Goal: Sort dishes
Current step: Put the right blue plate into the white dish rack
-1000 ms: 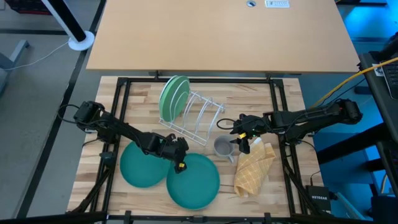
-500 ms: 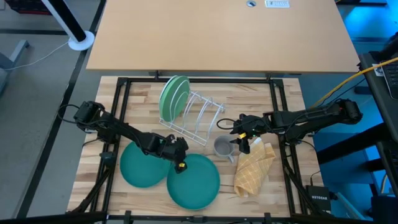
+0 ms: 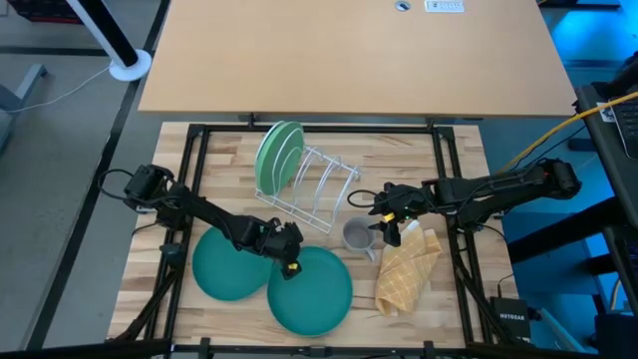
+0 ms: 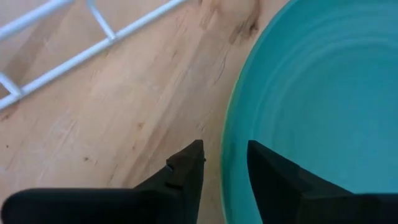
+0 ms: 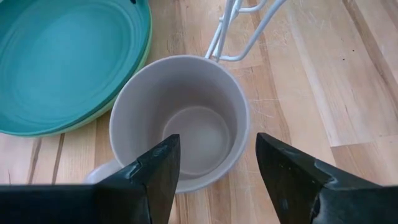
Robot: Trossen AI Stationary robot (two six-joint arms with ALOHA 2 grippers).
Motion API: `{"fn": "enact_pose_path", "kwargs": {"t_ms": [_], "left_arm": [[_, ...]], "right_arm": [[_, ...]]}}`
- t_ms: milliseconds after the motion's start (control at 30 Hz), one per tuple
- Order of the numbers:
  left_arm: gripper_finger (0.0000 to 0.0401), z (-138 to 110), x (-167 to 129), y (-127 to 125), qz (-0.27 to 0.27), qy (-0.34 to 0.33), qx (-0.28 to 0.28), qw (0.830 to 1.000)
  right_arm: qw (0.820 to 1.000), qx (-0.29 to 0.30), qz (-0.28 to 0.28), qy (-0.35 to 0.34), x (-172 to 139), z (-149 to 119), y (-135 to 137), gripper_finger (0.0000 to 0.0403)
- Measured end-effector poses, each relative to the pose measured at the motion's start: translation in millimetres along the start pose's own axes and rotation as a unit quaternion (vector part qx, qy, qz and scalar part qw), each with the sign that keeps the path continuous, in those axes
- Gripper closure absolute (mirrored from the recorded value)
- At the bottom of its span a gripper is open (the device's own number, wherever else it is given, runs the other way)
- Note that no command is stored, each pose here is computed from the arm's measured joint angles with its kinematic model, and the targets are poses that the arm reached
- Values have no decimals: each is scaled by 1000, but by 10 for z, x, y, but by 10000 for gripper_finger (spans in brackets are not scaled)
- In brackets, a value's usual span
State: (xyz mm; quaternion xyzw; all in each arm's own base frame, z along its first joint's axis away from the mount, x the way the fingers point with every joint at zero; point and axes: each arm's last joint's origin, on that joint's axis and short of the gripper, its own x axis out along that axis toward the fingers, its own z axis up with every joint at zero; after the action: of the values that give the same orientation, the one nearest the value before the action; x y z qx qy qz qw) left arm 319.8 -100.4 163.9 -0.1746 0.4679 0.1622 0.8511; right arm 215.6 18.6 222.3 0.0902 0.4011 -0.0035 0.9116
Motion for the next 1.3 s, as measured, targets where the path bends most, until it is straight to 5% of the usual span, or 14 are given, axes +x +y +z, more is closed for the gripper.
{"fn": "enact_pose_path", "kwargs": {"t_ms": [633, 1300], "left_arm": [[394, 6, -20, 11, 1, 1, 27, 1000], [335, -10, -22, 28, 12, 7, 31, 999]], "right_arm": [[1000, 0, 0, 0, 0, 0, 0, 188], [1000, 0, 0, 0, 0, 0, 0, 188]]}}
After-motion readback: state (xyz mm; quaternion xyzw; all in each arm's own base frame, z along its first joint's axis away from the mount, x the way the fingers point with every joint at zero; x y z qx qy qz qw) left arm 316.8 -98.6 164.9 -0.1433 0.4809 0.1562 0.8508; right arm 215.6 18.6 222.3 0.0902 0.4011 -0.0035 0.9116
